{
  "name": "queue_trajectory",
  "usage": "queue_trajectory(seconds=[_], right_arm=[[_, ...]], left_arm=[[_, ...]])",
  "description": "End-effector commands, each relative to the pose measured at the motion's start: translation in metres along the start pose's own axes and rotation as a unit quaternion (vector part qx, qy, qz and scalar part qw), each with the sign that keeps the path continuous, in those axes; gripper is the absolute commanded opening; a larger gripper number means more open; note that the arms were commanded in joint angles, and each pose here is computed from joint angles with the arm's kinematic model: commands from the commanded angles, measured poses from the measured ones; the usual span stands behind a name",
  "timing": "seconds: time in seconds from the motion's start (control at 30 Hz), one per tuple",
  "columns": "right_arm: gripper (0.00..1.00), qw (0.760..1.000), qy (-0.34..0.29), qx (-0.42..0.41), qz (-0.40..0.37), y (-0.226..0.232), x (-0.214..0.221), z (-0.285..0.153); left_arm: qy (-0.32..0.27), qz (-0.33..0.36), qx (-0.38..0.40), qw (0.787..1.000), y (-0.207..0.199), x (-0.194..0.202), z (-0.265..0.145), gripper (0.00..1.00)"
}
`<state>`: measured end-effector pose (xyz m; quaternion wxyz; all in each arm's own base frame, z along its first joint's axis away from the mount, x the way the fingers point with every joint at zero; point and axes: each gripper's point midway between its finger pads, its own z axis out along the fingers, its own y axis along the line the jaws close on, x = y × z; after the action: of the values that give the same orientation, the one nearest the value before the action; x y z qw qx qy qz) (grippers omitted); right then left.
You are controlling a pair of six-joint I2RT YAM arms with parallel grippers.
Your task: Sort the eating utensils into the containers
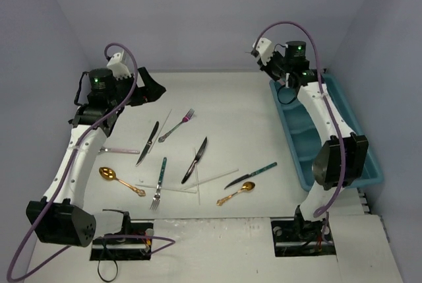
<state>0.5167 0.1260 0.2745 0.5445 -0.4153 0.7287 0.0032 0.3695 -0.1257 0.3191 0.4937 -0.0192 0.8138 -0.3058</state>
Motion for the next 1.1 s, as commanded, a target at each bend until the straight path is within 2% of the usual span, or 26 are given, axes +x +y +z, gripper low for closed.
queue_trajectory(seconds=[0.0, 0.17, 0.37, 0.57, 0.8, 1.0, 1.07], right_arm=[[0.00, 0.943, 0.030, -0.009, -0.332, -0.041, 0.029, -0.028], [0.00, 0.893, 0.117, -0.034, -0.434, -0.085, 0.113, -0.044], [0.00, 0.851, 0.173, -0.103, -0.485, -0.106, 0.175, -0.040], [0.00, 0.834, 0.184, -0.143, -0.500, -0.110, 0.203, -0.034], [0.01, 0.832, 0.182, -0.165, -0.497, -0.102, 0.215, -0.020], [0.40, 0.838, 0.172, -0.159, -0.493, -0.104, 0.209, -0.016], [0.48, 0.839, 0.171, -0.156, -0.493, -0.104, 0.206, -0.016]], left_arm=[[-0.009, 0.037, 0.022, 0.999, -0.007, 0.000, -0.004, 0.89], [0.000, 0.042, 0.013, 0.999, 0.002, 0.010, 0.001, 0.89], [0.007, 0.039, 0.005, 0.999, 0.010, 0.015, 0.007, 0.89], [0.012, 0.035, -0.004, 0.999, 0.016, 0.022, 0.008, 0.89], [0.015, 0.035, -0.019, 0.999, 0.023, 0.026, 0.007, 0.89], [0.011, 0.031, -0.050, 0.998, 0.039, 0.030, -0.003, 0.90], [0.011, 0.024, -0.066, 0.997, 0.048, 0.031, -0.006, 0.90]])
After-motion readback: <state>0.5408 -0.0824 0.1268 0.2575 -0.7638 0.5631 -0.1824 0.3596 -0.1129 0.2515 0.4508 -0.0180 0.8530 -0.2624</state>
